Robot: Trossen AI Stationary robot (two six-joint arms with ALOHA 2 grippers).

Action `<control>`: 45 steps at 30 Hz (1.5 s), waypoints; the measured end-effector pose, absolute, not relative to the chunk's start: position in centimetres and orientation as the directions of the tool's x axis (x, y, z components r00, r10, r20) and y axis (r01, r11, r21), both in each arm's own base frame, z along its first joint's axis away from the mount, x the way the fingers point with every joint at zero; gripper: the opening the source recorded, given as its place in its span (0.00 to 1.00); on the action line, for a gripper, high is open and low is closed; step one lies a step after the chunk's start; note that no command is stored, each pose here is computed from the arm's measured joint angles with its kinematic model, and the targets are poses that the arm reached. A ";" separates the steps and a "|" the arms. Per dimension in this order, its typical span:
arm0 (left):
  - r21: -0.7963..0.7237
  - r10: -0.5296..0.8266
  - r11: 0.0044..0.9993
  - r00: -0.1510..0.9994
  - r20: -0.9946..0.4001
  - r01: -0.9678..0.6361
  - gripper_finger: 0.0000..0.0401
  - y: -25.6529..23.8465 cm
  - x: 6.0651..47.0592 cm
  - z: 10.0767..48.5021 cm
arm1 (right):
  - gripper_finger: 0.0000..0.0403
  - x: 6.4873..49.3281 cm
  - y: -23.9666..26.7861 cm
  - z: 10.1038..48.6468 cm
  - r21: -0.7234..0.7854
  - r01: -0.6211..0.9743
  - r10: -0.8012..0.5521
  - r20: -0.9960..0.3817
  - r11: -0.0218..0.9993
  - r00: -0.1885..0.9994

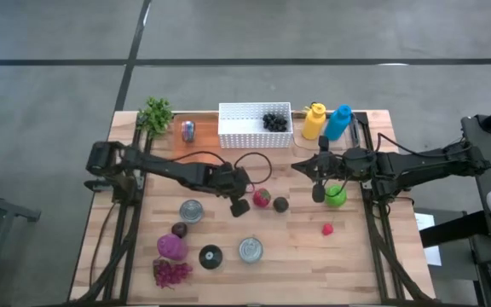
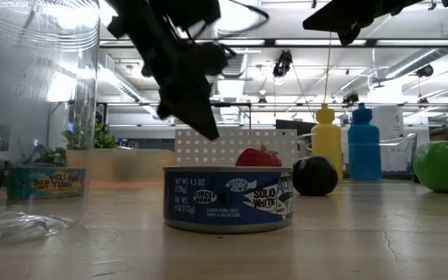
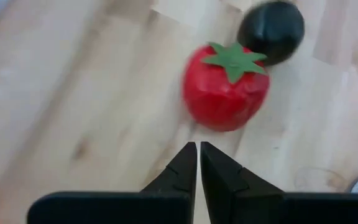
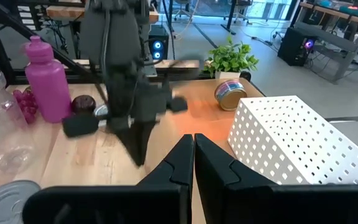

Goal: Pick & Place Food Item
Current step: Put the tomato into the white bin

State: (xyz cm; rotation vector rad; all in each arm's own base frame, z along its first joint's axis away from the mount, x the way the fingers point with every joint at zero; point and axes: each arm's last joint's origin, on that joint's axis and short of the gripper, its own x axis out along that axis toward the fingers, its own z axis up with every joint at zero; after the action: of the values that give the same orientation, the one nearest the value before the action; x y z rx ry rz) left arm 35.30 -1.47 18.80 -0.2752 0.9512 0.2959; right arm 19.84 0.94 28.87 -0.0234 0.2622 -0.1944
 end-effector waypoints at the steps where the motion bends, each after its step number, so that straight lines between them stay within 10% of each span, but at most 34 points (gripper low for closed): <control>1: -0.087 0.146 0.924 0.555 -0.819 -0.372 0.06 -1.5 34.9 19.4 | 0.02 19.8 0.9 28.9 -0.048 0.188 -0.194 -0.255 0.981 0.947; 32: 0.027 0.228 0.964 0.765 -0.602 -0.266 0.06 -2.4 25.2 25.6 | 0.03 20.3 2.1 27.7 -0.072 0.047 -0.067 -0.301 0.996 0.951; 45: 0.019 0.226 0.964 0.775 -0.590 -0.267 0.06 -2.4 25.2 26.0 | 0.33 24.1 2.6 26.0 -0.124 0.008 -0.057 -0.396 0.992 0.917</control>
State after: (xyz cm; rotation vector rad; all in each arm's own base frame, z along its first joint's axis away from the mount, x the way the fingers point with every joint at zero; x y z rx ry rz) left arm 25.22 -2.42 25.98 -0.0669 0.6300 0.2672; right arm 24.09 2.61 26.01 -0.1206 0.4104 -0.0334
